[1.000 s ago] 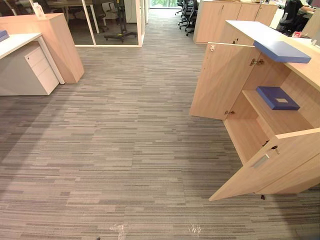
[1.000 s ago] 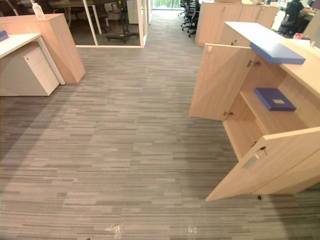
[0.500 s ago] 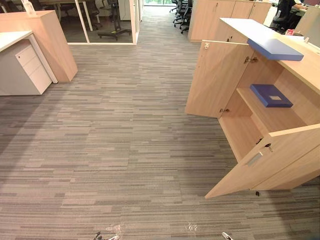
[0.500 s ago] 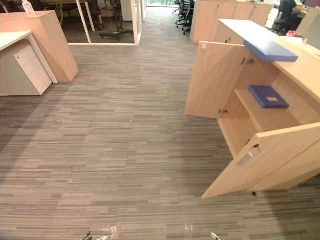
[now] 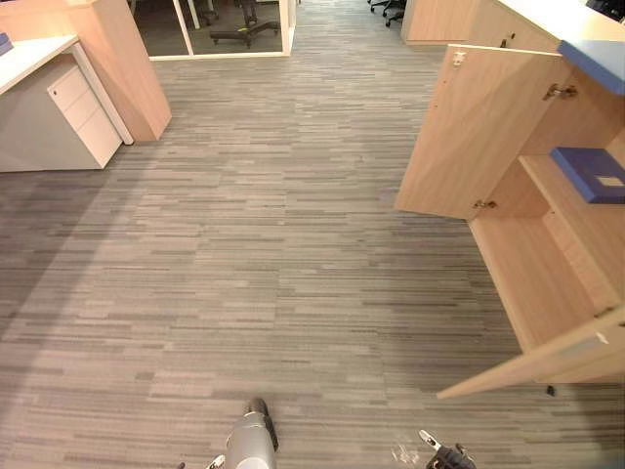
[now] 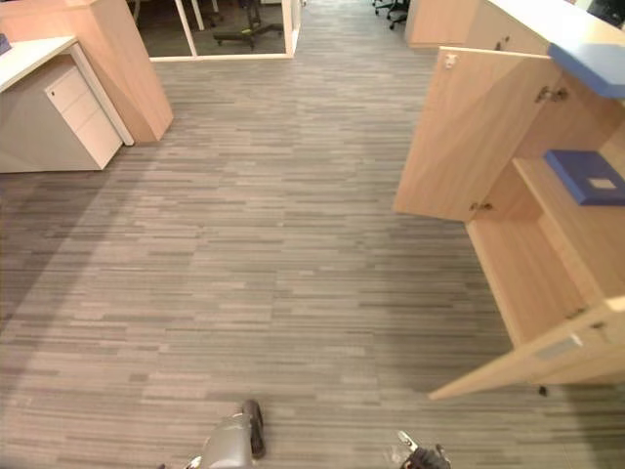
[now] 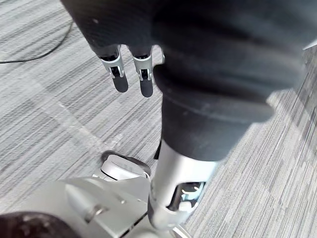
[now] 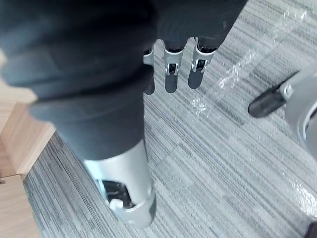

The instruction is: Walk over to the cabinet, pick up the folder, carry it to the office cabinet, place the folder inside the office cabinet, then close the office cabinet door

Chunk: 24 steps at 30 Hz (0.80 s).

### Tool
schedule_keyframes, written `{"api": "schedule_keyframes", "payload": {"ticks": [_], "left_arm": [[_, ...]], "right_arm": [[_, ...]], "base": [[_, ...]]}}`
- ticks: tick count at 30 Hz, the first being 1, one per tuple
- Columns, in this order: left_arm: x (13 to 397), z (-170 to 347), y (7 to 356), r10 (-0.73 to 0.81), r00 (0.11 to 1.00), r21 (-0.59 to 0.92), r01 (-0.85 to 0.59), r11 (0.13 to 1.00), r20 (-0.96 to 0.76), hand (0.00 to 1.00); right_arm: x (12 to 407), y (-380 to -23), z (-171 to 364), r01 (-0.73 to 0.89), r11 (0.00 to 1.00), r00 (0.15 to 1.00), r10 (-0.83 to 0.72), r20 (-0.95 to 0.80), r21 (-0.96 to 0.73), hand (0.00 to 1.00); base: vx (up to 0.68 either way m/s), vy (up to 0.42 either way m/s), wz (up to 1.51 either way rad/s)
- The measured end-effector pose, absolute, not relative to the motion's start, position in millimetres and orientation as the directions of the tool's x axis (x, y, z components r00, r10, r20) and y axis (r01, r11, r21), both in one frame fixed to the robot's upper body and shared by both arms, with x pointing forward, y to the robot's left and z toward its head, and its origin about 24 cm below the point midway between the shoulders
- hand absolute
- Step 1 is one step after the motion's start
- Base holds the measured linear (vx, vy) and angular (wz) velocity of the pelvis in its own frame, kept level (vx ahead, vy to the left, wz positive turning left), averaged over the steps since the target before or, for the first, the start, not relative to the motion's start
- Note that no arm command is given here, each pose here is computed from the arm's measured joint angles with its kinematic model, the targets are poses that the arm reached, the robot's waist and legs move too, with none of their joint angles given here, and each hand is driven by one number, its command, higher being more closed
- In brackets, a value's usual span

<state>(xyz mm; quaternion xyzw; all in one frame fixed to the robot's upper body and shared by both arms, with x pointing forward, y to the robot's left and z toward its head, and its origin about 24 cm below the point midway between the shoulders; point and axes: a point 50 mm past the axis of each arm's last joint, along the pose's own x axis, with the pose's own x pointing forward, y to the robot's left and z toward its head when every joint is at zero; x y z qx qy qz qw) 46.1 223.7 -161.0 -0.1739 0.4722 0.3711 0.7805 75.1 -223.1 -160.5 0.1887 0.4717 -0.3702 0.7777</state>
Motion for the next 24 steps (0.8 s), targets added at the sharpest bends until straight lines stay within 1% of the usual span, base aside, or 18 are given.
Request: {"api": "schedule_keyframes", "payload": {"ticks": [4, 7, 8, 10, 11, 12, 15, 17, 19, 20, 24], "left_arm": [[44, -161, 226, 0.429, 0.263, 0.102, -0.743, 0.662, -0.864, 0.0], [51, -161, 220, 0.407, 0.303, 0.105, -0.679, 0.727, -0.862, 0.0], [58, -161, 218, 0.394, 0.334, 0.11, -0.626, 0.772, -0.856, 0.0], [71, -160, 213, 0.368, 0.382, 0.108, -0.554, 0.826, -0.848, 0.0], [79, -159, 210, 0.352, 0.41, 0.116, -0.499, 0.859, -0.842, 0.0], [84, -158, 208, 0.347, 0.426, 0.119, -0.476, 0.872, -0.836, 0.0], [104, -155, 196, 0.314, 0.482, 0.114, -0.399, 0.91, -0.818, 0.0], [118, -152, 192, 0.301, 0.518, 0.108, -0.37, 0.923, -0.8, 0.0], [118, -151, 196, 0.314, 0.514, 0.12, -0.376, 0.919, -0.798, 0.0], [116, -152, 197, 0.316, 0.51, 0.126, -0.373, 0.919, -0.8, 0.0], [113, -155, 184, 0.296, 0.494, 0.081, -0.411, 0.908, -0.818, 0.0]], "right_arm": [[62, -217, -168, 0.791, 0.608, 0.207, -0.357, -0.911, -0.059, 0.0], [58, -229, -166, 0.791, 0.606, 0.193, -0.375, -0.906, -0.082, 0.0], [58, -234, -164, 0.798, 0.597, 0.197, -0.395, -0.897, -0.088, 0.0], [62, -247, -159, 0.807, 0.584, 0.215, -0.435, -0.874, -0.092, 0.0], [73, -248, -156, 0.799, 0.597, 0.251, -0.44, -0.862, -0.071, 0.0], [81, -247, -154, 0.781, 0.621, 0.282, -0.442, -0.851, -0.064, 0.0], [104, -242, -147, 0.749, 0.661, 0.367, -0.457, -0.81, -0.034, 0.0], [113, -236, -142, 0.761, 0.649, 0.401, -0.474, -0.784, -0.003, 0.0], [113, -221, -145, 0.774, 0.632, 0.403, -0.448, -0.798, 0.036, 0.0], [105, -213, -148, 0.788, 0.614, 0.389, -0.431, -0.814, 0.051, 0.0], [84, -209, -154, 0.801, 0.597, 0.35, -0.417, -0.839, 0.037, 0.0]], "base": [[0.48, 0.566, -0.47], [0.41, 0.491, -0.33], [0.45, 0.55, 0.04], [0.37, 0.387, -0.1], [0.32, 0.237, -0.29], [0.32, 0.196, -0.25], [0.28, 0.048, -0.17], [0.18, -0.03, -0.15], [0.14, -0.055, -0.41], [0.14, -0.103, -0.41], [0.32, -0.18, -0.16]]}}
